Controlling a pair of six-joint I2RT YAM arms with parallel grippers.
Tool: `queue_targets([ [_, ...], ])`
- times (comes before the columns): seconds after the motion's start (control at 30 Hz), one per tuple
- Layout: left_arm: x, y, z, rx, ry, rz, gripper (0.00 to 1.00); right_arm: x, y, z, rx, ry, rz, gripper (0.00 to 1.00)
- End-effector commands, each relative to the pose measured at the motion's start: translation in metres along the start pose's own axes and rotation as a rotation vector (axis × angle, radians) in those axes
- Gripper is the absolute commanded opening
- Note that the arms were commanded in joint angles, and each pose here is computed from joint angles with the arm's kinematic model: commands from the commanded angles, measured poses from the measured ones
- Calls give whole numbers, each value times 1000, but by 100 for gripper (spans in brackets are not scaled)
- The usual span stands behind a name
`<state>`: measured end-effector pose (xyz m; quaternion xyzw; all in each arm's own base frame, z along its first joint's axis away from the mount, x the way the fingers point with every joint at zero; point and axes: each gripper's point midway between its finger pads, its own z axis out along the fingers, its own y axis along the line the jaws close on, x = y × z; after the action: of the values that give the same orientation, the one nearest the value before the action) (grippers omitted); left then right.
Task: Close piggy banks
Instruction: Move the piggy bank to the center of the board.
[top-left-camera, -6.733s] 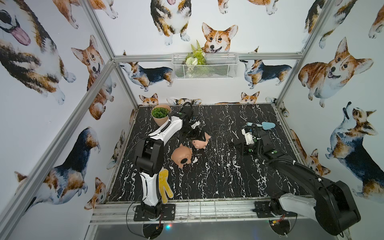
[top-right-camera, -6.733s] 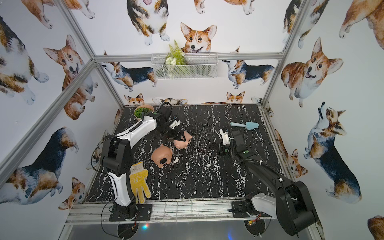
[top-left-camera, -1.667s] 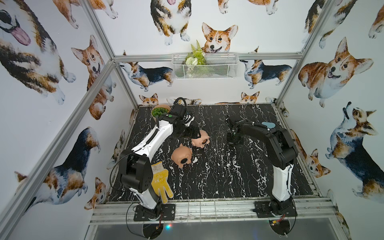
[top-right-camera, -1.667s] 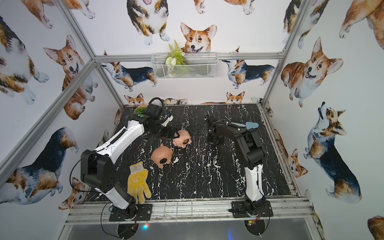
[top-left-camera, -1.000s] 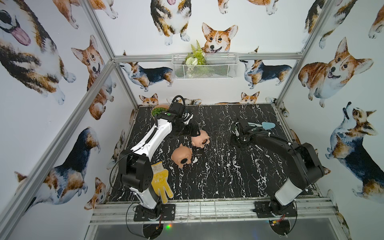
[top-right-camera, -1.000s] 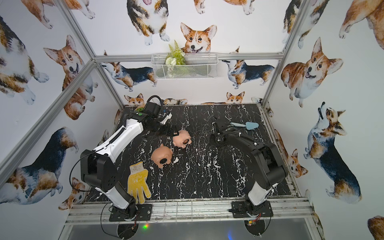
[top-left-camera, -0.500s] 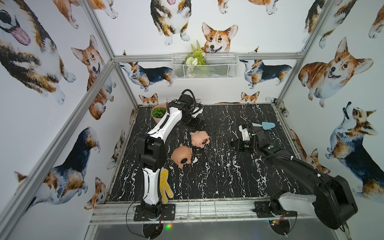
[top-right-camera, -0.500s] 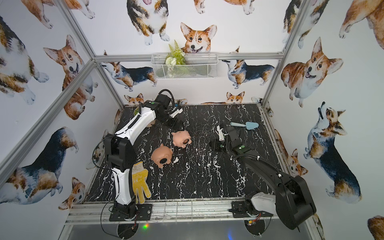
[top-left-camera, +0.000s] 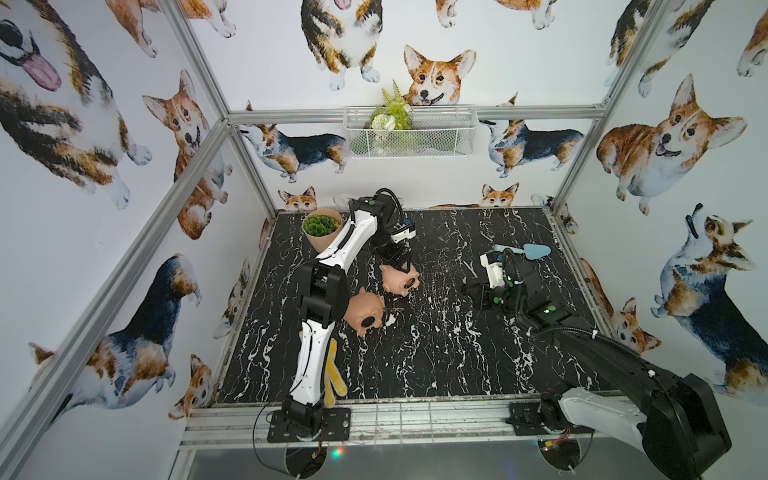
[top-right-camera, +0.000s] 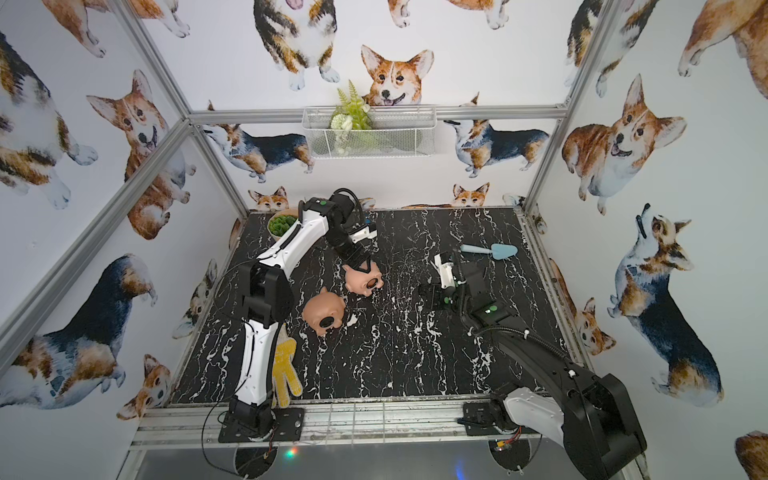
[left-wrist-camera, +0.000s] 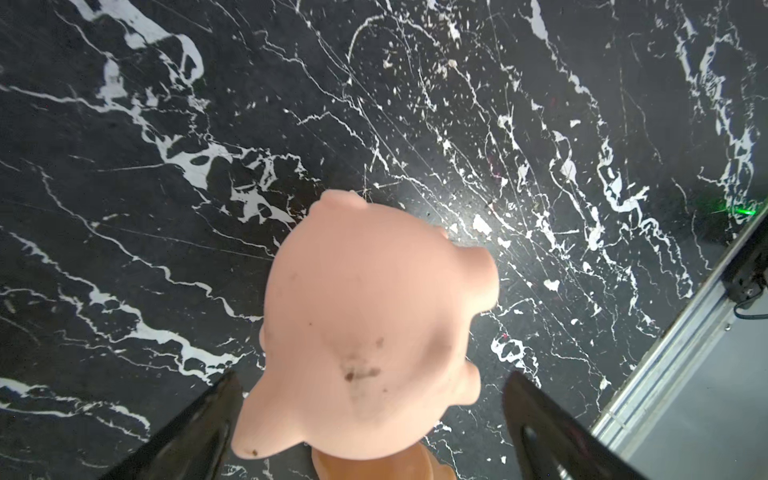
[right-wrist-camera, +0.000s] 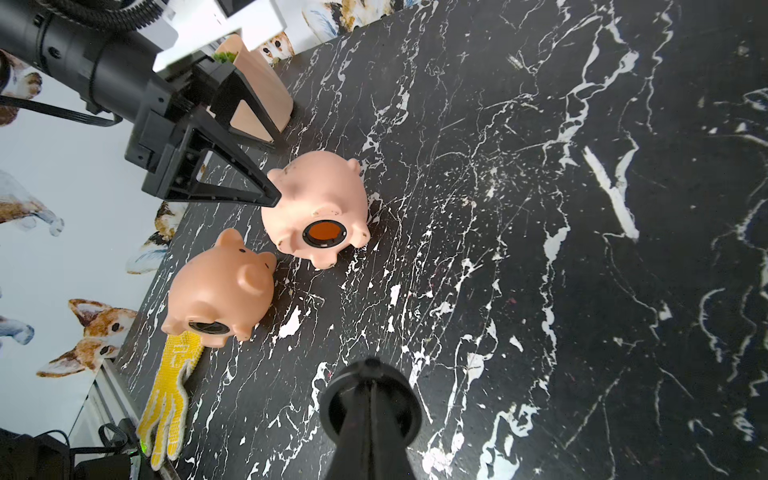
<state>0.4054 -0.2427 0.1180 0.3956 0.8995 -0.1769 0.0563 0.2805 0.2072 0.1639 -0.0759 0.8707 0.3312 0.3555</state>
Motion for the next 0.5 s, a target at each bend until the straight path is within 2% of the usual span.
queue_targets([
  [0.0, 3, -7, 2, 19, 15, 25, 100, -9, 7, 1, -36, -40, -14, 0],
  [0.27, 18, 5, 22, -15, 106, -2, 100, -7, 6, 1, -38, -39, -9, 0],
  [0.37, 17, 7, 25, -18, 104, -17, 99, -6, 6, 2, -40, -37, -5, 0],
  [0.47, 13, 0, 26, 34, 82, -40, 95, -5, 5, 4, -42, -30, 1, 0],
])
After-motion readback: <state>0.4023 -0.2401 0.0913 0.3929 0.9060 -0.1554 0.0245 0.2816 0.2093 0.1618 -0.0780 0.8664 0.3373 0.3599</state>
